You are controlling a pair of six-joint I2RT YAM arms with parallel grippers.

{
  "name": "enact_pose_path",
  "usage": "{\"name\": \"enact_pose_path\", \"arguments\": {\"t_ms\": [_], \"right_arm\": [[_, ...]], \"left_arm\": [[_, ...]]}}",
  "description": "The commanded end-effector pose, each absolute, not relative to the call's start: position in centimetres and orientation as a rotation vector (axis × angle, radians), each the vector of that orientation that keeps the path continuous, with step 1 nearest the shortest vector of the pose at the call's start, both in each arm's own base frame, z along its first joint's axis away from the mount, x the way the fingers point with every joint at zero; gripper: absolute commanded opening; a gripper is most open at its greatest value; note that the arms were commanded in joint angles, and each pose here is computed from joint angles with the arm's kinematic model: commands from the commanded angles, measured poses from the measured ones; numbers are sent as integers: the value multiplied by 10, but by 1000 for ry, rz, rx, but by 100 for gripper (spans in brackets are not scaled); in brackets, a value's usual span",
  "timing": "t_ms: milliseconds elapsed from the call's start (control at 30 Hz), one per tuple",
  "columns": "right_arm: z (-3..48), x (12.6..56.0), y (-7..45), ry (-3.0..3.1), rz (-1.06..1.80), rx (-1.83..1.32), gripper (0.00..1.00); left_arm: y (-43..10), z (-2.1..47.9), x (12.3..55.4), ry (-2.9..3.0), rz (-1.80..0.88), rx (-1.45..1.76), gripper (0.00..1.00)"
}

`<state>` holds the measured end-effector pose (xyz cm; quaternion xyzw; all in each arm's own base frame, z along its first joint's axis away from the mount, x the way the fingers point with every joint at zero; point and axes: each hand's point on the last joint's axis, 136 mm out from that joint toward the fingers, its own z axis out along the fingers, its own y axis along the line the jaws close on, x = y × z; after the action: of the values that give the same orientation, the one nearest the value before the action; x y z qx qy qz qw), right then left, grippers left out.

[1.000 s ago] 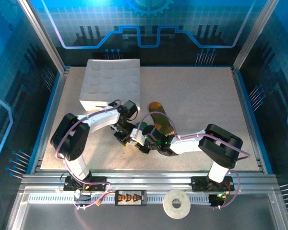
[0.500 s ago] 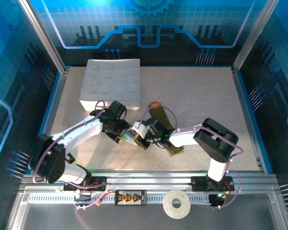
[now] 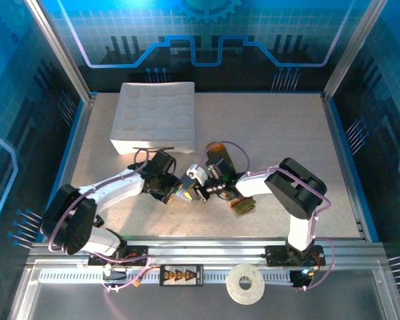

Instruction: Roll the socks

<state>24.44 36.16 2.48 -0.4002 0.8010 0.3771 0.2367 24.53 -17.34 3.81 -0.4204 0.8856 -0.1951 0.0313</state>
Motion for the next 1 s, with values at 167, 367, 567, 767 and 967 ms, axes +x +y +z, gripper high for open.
{"name": "enact_pose_path", "arguments": {"t_ms": [167,367,567,767,967], "right_arm": [[-80,193,272,2837,800,-961,0],[-71,204,276,2772,758,-1009,0],[-26,221,297,2473,675,-1179,15],[38,235,309,2022,435,-1224,48],[65,233,321,1846,269,-1237,52]], "left_arm": [[-184,15,243,2815,-519,-1221,52],[-168,-9,217,2926,-266,-1268,42],[-156,-22,197,2981,-129,-1337,31],[-159,-18,189,3063,-10,-1367,30],[-166,-9,193,3113,55,-1377,25]]}}
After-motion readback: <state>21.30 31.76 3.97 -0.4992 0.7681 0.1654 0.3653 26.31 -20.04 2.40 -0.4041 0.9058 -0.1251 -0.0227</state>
